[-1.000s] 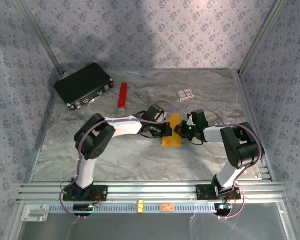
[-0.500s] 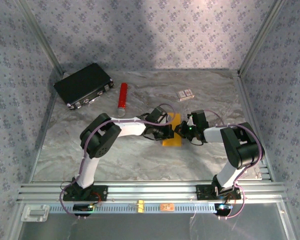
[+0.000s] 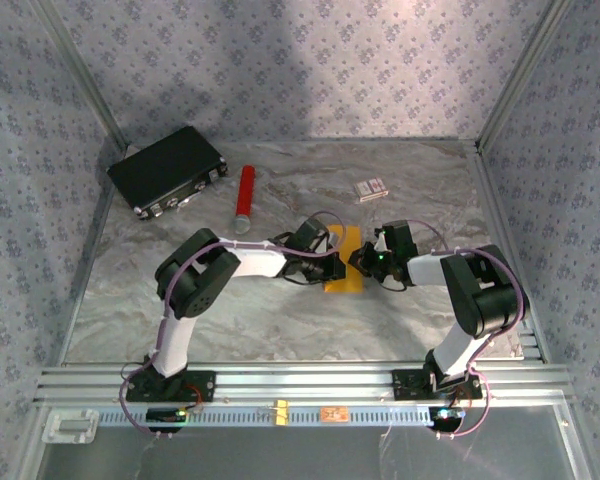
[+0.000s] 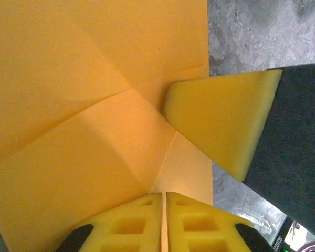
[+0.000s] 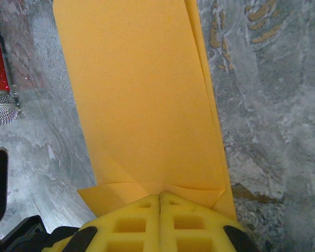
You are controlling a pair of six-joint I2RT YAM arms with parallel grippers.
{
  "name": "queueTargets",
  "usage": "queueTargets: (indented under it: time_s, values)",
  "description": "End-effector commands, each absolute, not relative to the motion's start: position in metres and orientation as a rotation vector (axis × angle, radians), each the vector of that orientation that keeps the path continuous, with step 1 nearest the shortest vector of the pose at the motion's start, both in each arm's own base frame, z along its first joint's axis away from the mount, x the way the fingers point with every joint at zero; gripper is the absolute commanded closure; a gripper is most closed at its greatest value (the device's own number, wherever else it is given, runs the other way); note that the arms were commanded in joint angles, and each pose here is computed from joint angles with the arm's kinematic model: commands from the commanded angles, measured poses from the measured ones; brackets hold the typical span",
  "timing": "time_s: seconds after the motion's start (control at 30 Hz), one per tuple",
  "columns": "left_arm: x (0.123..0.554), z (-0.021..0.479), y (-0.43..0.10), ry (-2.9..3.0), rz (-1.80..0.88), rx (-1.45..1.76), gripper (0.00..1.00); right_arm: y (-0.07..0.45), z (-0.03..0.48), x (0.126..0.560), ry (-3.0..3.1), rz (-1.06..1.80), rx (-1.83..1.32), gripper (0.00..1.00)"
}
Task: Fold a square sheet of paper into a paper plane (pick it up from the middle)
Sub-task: Fold the triangle a second time at the center of the table.
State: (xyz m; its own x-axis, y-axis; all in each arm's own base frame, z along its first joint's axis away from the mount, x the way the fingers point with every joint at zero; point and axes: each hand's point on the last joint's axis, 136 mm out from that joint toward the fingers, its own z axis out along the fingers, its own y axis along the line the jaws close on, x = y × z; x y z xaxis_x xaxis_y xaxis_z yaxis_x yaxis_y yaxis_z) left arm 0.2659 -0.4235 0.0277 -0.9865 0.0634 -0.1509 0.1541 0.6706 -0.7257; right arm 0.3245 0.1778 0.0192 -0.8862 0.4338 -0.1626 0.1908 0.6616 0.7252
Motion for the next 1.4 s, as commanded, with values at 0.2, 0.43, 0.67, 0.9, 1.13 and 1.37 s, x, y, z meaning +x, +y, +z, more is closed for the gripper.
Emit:
queueTargets:
  time_s: [0.2,0.43,0.67,0.9,1.13,1.37]
  values:
    - [0.267,0.069,-0.429,2.69,-1.309,0.219,0.86,0.155,-0.021,0.299,2.696,0.892,0.625,1.0]
    - [0.257,0.035,-0.411,2.814,-1.206,0.149,0.93,0.155,-0.02,0.299,2.698,0.891,0.621,1.0]
    - [0.244,0.013,-0.395,2.88,-1.142,0.115,0.94,0.155,-0.021,0.298,2.7,0.89,0.624,1.0]
    - [0.237,0.023,-0.391,2.854,-1.161,0.153,0.92,0.154,-0.021,0.297,2.701,0.889,0.623,1.0]
    - [0.236,0.03,-0.387,2.848,-1.135,0.178,0.91,0.155,-0.02,0.298,2.699,0.89,0.623,1.0]
    - [0.225,0.01,-0.365,2.906,-1.035,0.135,0.93,0.154,-0.019,0.298,2.697,0.889,0.624,1.0]
